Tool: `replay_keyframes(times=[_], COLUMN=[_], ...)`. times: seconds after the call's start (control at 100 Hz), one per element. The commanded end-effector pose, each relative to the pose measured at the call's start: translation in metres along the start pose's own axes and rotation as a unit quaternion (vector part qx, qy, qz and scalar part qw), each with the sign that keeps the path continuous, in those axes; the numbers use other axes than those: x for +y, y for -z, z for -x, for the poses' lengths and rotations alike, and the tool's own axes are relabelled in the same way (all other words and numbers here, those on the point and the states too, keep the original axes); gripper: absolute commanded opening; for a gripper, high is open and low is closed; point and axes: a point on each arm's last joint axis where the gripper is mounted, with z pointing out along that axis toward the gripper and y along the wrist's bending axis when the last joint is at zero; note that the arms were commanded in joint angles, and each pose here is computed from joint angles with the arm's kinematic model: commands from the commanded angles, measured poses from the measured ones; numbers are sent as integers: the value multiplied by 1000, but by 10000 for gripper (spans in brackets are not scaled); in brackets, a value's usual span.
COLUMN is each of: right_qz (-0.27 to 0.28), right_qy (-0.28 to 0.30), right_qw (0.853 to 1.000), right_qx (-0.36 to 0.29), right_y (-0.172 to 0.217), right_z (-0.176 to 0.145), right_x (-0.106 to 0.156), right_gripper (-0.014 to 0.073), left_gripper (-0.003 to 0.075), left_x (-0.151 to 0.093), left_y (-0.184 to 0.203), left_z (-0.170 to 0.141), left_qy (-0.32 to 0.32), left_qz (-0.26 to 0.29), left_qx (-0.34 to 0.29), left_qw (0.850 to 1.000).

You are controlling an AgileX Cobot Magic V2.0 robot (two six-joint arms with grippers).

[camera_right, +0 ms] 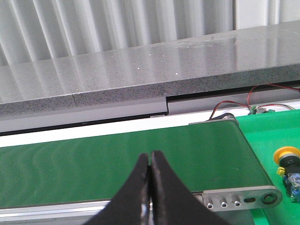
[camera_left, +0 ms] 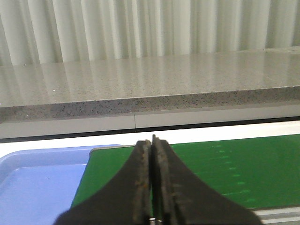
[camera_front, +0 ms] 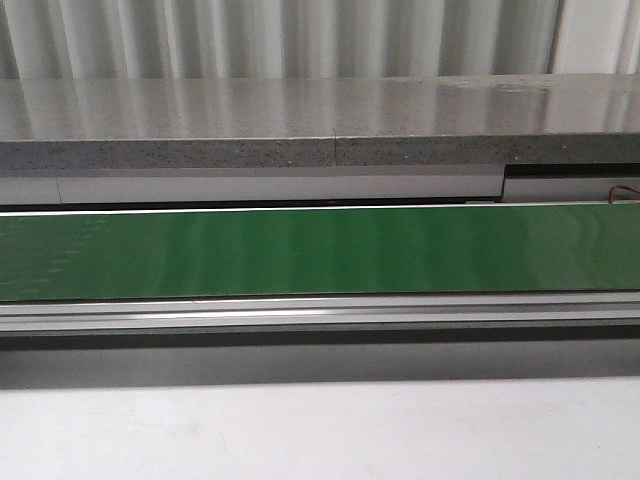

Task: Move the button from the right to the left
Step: 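Move the right gripper over the yellow push button in the green tray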

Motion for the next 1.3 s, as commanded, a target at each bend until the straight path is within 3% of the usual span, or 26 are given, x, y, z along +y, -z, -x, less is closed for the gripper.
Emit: replay_keyframes(times=[0.0,0.58,0.72,0.82,0.94,1.05,1.13,1.29], right_qz=[6,6,14,13,7,-6,-20,-34], right_qy=[3,3,1,-16,-16,-19,-18,-18], right_qw=[999,999,995,996,999,998,989,970], right_qx=[-53,-54,-102,-90,-35,57,148,242], right_y=[2,2,4,6,9,5,-4,-31], right_z=[13,13,24,37,63,92,110,151], right_x=[2,2,4,7,12,19,23,32], right_gripper=[-67,-67,-67,-67,-67,-67,-67,-67], left_gripper=[-20,-20,-20,-20,-20,-20,-20,-20], left_x=[-1,-1,-1,-1,-1,-1,-1,-1], left_y=[2,2,2,2,2,2,2,2], left_z=[1,1,1,1,1,1,1,1], left_qy=[10,10,10,10,10,10,10,10], left_qz=[-3,-3,-3,-3,-3,-3,-3,-3], left_qx=[-49,-49,-49,-49,-49,-49,-49,-49], left_qw=[999,999,999,999,999,999,999,999])
